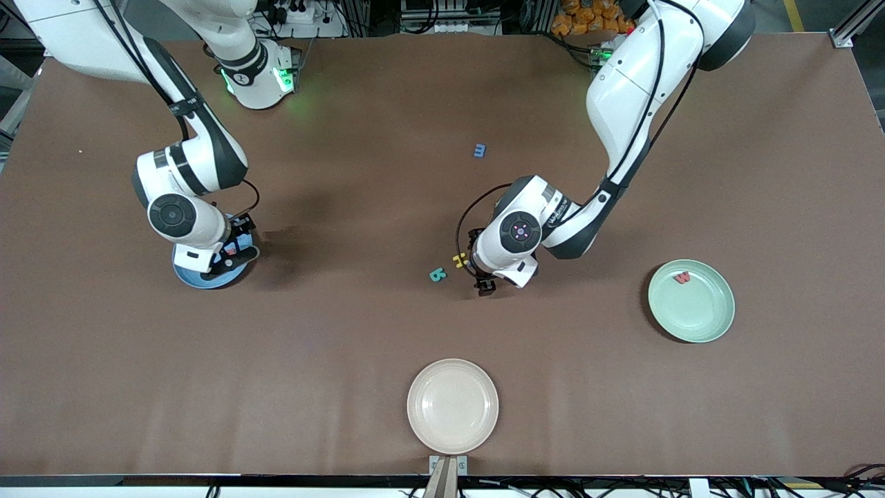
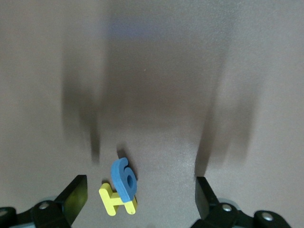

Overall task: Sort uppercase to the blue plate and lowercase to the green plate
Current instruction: 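Carry the blue N to the blue plate and open the right gripper, then grasp the blue d with the left gripper while the right gripper returns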

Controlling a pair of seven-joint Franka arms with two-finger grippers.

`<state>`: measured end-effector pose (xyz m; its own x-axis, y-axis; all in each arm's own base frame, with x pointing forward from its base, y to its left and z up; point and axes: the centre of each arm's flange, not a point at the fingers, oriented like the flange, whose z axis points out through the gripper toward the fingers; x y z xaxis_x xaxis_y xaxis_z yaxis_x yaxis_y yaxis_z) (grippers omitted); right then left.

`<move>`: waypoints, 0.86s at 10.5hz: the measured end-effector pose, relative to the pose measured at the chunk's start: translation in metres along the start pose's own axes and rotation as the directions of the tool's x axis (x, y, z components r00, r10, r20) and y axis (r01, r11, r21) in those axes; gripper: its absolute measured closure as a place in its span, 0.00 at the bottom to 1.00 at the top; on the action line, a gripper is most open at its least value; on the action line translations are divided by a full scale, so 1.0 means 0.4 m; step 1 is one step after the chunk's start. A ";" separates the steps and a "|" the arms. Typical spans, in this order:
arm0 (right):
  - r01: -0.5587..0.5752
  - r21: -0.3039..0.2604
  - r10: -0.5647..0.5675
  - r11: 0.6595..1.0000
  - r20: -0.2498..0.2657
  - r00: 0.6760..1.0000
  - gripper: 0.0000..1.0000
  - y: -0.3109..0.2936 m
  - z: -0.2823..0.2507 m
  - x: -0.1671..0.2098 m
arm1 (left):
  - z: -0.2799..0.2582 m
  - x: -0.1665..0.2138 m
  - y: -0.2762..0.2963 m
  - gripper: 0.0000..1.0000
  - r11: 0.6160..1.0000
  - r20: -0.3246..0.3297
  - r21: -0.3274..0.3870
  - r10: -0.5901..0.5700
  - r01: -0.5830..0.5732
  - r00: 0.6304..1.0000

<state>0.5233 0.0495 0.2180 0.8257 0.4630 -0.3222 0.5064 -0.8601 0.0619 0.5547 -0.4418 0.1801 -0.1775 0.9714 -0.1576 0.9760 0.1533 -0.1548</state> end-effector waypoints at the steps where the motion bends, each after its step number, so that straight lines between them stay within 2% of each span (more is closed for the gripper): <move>1: -0.008 0.013 0.008 1.000 -0.003 1.000 0.12 -0.004 0.000 0.001 | 0.000 0.000 0.000 0.00 1.000 0.000 0.000 0.000 0.000 1.000; 3: -0.040 0.080 0.042 0.996 -0.025 0.999 0.12 -0.045 -0.016 0.017 | 0.000 -0.001 0.000 0.00 1.000 0.002 -0.002 0.000 0.000 1.000; 5: -0.089 0.103 0.095 0.991 -0.057 0.994 0.12 -0.142 -0.059 0.059 | 0.004 -0.002 -0.001 0.00 1.000 0.003 -0.003 0.001 -0.001 1.000; 7: -0.143 0.134 0.160 0.981 -0.122 0.980 0.09 -0.287 -0.135 0.116 | 0.008 -0.001 -0.001 0.00 1.000 0.003 -0.002 0.001 -0.001 1.000; 9: -0.224 0.175 0.260 0.959 -0.220 0.940 0.07 -0.395 -0.205 0.156 | 0.013 0.000 0.000 0.00 1.000 0.004 -0.004 0.000 0.000 1.000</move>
<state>0.5150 0.2318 0.2656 0.9626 0.2592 -0.0786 0.2573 -0.9658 -0.0333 0.5541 -0.4427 0.1749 -0.1780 0.9708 -0.1611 0.9764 0.1539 -0.1512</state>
